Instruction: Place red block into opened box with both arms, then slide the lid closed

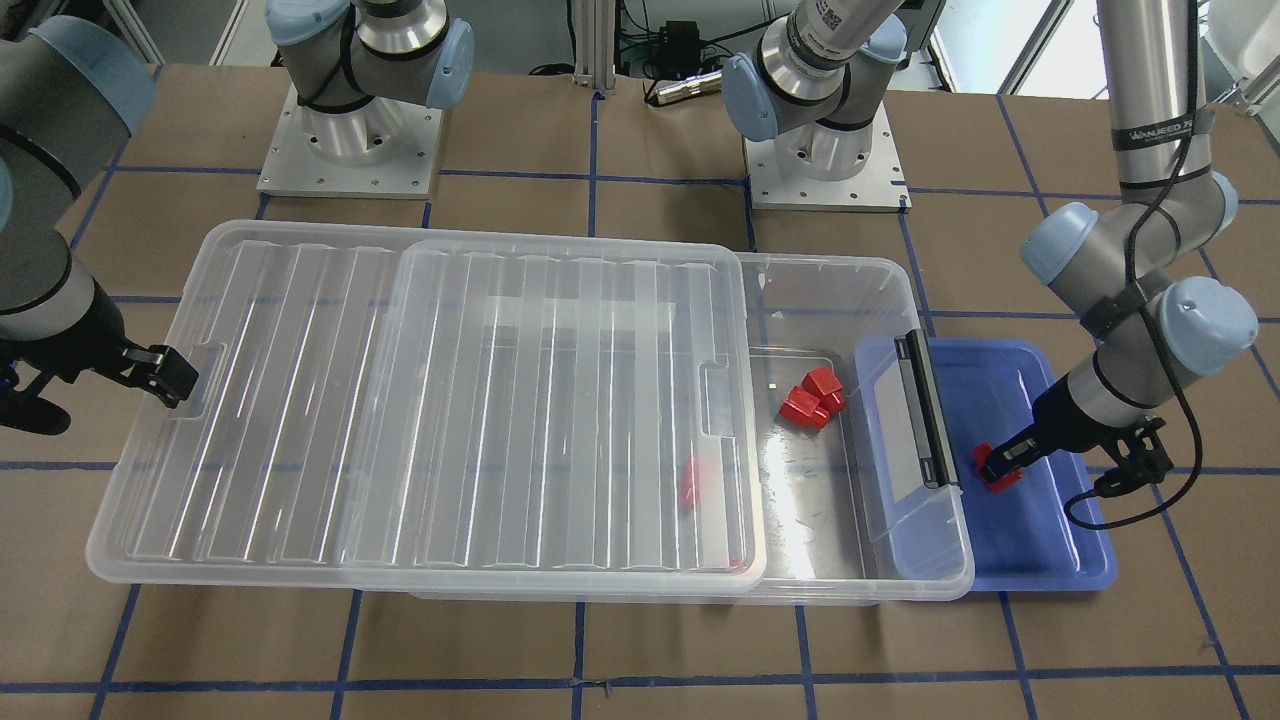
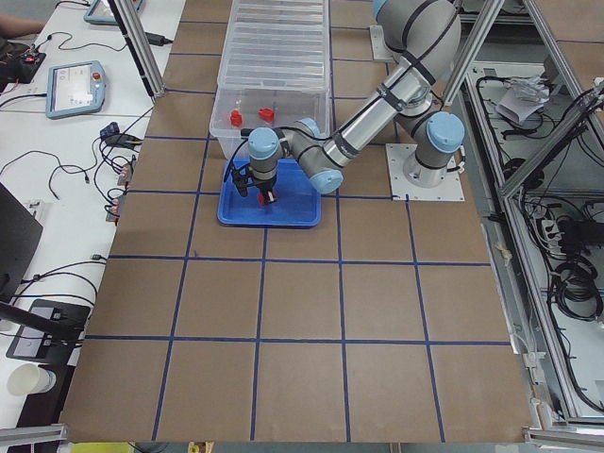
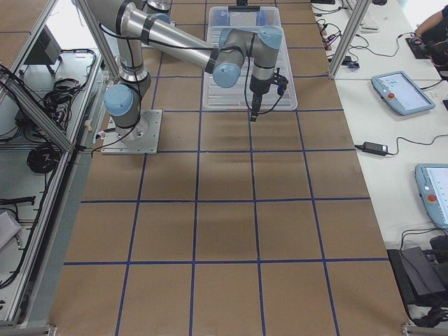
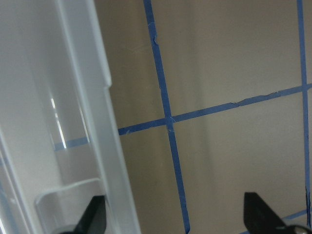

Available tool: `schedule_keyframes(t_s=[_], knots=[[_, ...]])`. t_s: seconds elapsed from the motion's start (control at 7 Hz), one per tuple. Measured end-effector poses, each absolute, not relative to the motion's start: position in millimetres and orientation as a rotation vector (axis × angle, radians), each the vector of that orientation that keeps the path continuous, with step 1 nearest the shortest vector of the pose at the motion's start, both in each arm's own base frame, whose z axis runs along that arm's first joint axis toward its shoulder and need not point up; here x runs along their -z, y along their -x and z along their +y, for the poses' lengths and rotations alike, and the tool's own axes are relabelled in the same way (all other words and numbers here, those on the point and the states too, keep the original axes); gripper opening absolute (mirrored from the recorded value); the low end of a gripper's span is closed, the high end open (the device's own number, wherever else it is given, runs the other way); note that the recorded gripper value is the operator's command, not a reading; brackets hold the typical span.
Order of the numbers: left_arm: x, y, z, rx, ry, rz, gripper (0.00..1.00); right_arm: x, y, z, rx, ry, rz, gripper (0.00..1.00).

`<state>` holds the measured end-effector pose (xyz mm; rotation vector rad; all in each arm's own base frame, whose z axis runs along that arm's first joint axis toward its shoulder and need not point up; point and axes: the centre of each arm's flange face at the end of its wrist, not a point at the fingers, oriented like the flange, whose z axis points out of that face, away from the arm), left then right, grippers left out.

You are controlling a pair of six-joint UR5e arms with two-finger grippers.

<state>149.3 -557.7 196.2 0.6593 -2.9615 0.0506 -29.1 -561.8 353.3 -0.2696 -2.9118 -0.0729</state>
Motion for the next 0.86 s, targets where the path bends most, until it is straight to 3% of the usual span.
schedule_keyframes(t_s=[0.29, 0.86], knots=[[-244, -148, -569, 0.015, -0.635, -2.956, 0.19, -353, 34, -561, 0.075, 0.282, -2.911, 1.00], [-418, -71, -596, 0.137, -0.454, -2.976, 0.17, -364, 45, -561, 0.048, 0.313, -2.907, 1.00]])
